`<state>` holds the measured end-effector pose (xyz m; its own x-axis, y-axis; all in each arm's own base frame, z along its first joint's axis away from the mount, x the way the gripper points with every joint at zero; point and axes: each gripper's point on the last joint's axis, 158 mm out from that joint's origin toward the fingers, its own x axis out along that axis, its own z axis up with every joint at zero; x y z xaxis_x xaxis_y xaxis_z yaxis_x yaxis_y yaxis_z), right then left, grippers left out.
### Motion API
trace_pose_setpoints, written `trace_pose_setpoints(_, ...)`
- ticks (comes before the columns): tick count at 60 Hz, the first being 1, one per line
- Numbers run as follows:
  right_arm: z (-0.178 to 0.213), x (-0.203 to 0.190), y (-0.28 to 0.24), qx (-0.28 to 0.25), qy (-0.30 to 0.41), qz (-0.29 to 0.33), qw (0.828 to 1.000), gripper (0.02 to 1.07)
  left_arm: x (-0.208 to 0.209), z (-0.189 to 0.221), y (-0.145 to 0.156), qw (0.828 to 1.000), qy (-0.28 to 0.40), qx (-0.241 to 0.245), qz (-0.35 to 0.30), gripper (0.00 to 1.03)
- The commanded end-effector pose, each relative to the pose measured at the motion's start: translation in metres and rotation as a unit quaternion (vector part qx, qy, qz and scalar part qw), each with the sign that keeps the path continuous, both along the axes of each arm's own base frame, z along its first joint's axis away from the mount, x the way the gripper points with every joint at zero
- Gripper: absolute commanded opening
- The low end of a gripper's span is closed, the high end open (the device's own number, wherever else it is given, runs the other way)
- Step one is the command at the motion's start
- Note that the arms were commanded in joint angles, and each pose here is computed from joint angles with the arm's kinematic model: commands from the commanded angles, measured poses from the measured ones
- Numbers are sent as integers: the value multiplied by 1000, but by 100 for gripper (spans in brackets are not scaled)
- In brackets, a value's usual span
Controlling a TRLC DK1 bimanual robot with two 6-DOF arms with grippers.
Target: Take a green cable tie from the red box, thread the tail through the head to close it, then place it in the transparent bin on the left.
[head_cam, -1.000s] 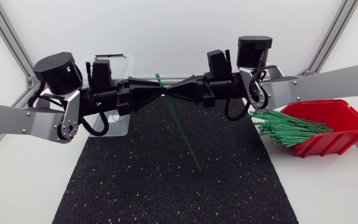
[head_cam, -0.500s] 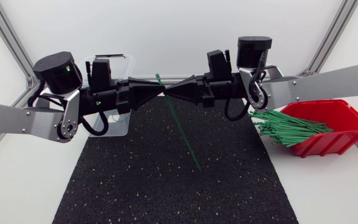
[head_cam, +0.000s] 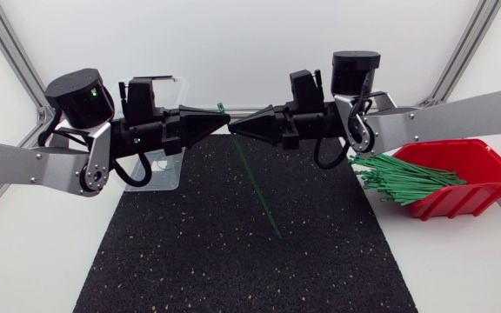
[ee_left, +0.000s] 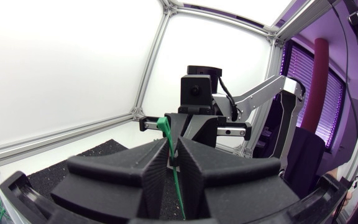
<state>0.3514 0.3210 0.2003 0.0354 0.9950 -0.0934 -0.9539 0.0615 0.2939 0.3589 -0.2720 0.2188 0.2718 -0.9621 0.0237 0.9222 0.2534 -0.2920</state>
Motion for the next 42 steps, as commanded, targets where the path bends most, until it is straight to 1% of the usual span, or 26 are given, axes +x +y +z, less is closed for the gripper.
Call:
trace_pose_setpoints(1, -11, 0, 3, -3, 23, -3, 1000, 8, 0, 17, 0, 1000, -15, -10, -7, 8)
trace_pose_setpoints(5, -11, 0, 3, -4, 24, -3, 1000, 8, 0, 18, 0, 1000, -14, -11, -7, 4)
trace_pose_setpoints(42, -16, -5, 15, -8, 28, 4, 1000, 8, 0, 14, -3, 1000, 1, -13, -12, 4)
